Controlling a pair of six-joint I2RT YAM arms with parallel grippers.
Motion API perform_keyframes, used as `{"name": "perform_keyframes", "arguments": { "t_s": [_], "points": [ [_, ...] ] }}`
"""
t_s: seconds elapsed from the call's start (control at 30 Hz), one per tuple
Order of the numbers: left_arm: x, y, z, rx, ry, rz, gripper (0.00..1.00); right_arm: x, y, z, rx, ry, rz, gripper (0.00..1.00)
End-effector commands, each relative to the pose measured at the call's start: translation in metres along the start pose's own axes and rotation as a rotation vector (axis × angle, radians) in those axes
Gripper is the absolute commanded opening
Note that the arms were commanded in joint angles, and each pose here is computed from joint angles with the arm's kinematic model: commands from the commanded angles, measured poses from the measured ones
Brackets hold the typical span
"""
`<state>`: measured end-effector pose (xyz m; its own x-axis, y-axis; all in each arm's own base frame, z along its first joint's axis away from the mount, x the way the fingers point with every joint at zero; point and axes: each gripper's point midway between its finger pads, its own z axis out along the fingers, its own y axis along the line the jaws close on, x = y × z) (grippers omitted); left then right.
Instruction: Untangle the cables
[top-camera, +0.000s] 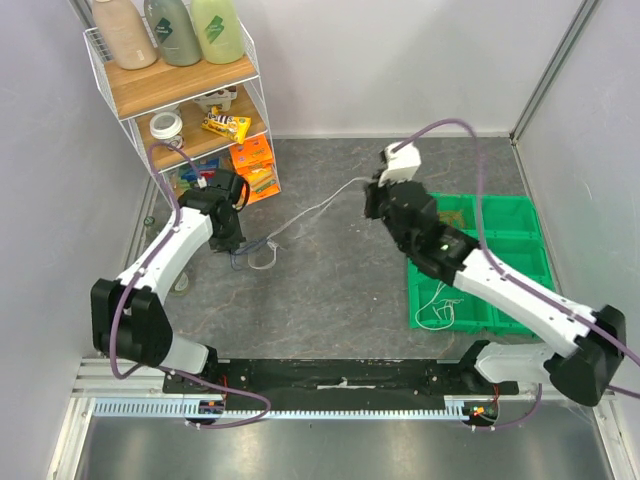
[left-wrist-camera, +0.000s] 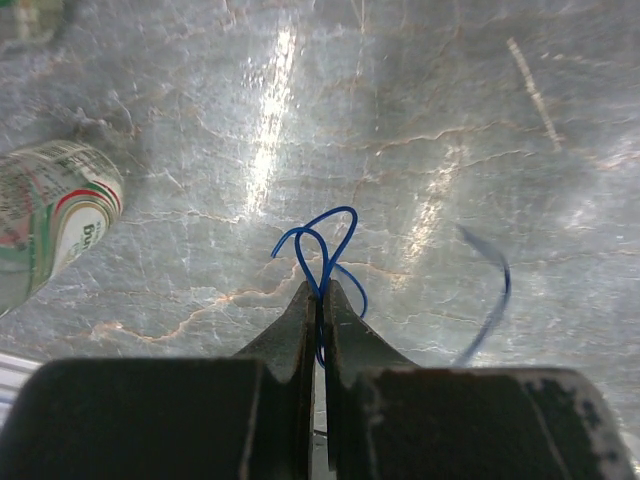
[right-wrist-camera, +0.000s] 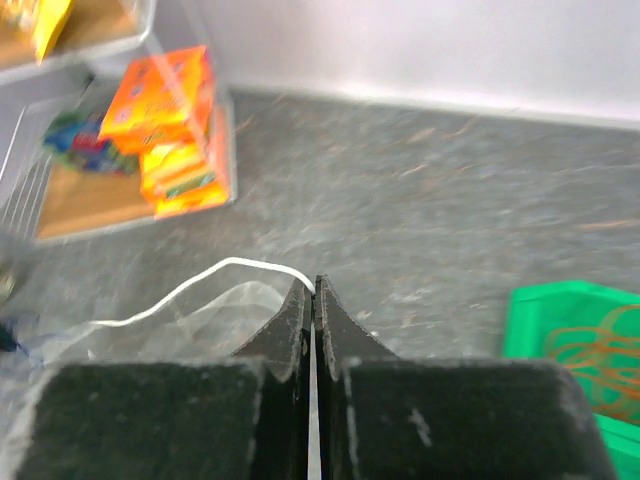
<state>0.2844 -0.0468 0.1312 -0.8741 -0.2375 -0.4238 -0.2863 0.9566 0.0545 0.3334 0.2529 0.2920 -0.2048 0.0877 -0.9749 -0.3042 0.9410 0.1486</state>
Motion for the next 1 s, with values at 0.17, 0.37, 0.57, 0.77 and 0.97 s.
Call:
{"name": "perform_keyframes", "arguments": {
  "t_s": [0.17, 0.37, 0.57, 0.77, 0.97],
  "points": [
    [0.018, -0.005, 0.033, -0.015, 0.078, -0.009, 0.02, -0.153, -0.119, -0.068, 0.397, -0.197, 0.045, 0.00],
    [0.020, -0.015, 0.039, 0.020, 0.112, 0.012, 0.02, -0.205, -0.156, -0.106, 0.555, -0.257, 0.023, 0.00],
    [0.022, -0.020, 0.044, 0.044, 0.134, 0.039, 0.02, -0.249, -0.179, -0.131, 0.671, -0.283, 0.029, 0.00],
    [0.015, -0.029, 0.038, 0.100, 0.110, 0.056, 0.02, -0.231, -0.221, -0.136, 0.831, -0.184, 0.013, 0.00],
    [0.007, -0.042, 0.028, 0.180, 0.093, 0.059, 0.02, -0.200, -0.230, -0.165, 0.835, -0.097, 0.017, 0.00]
  ]
}}
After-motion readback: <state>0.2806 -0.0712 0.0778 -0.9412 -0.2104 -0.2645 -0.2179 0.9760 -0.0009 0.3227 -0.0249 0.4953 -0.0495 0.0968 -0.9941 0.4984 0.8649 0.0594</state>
